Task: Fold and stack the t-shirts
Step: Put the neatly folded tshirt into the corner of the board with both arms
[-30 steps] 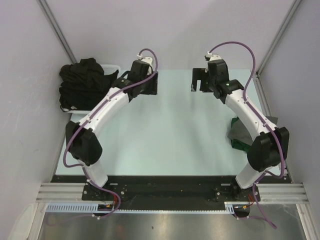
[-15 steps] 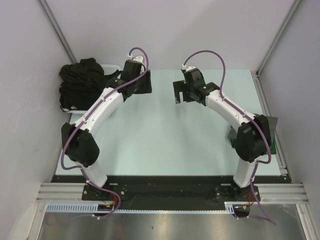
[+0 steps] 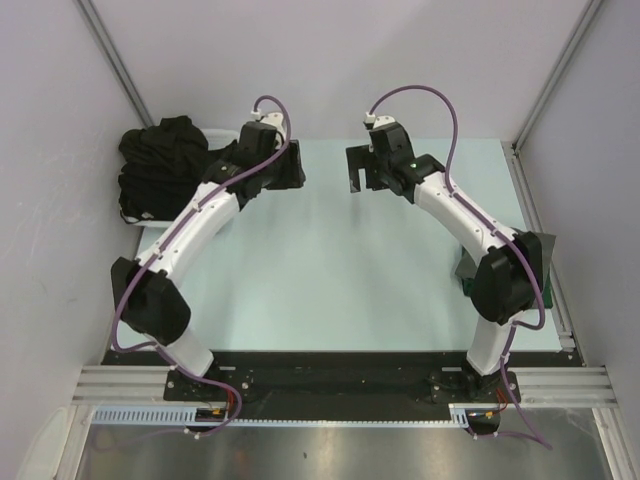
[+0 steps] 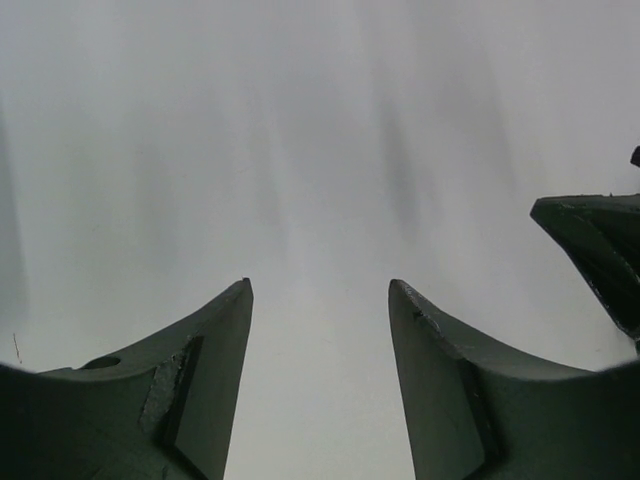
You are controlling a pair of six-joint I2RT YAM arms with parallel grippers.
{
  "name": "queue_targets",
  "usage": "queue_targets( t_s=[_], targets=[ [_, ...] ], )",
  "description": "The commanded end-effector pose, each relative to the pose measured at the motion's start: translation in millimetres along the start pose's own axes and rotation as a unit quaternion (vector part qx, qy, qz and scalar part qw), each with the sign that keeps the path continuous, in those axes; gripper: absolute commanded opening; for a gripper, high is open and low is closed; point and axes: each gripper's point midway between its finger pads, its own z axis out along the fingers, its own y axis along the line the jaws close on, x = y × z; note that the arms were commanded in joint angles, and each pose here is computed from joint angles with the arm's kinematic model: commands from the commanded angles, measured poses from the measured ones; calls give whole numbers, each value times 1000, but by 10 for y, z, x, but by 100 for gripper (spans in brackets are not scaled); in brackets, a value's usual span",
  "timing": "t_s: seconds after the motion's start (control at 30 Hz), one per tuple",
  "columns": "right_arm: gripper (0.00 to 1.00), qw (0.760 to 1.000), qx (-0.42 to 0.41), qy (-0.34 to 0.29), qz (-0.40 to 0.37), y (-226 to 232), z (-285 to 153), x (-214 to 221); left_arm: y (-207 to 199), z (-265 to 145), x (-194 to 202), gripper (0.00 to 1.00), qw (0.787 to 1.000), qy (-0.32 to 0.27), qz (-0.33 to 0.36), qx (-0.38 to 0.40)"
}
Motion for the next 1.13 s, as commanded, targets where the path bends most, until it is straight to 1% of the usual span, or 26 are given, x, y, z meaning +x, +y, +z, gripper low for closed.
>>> queue_targets(
  t_s=[0.0,0.13,0.17,0.4,0.9,1.1],
  targets=[
    [100,1000,5,-26,6,19,-59,-224,-91,-195,-147,62,999,-34,8,25],
    [100,1000,11,-22,8,6,-33,-182,-107,-205,-128,61,999,-34,6,33],
    [100,1000,11,-19,8,8,-4,-153,-151,-207,-95,61,999,-28,6,45],
    [100,1000,6,-17,13,55,34,-120,-140,-223,11,61,998,-19,6,51],
    [100,999,14,-51,5,-11,-84,-303,-163,-431,-191,61,997,-54,18,53],
    [100,999,17,-46,7,-27,-69,-259,-180,-449,-227,61,996,-59,22,57]
  ],
)
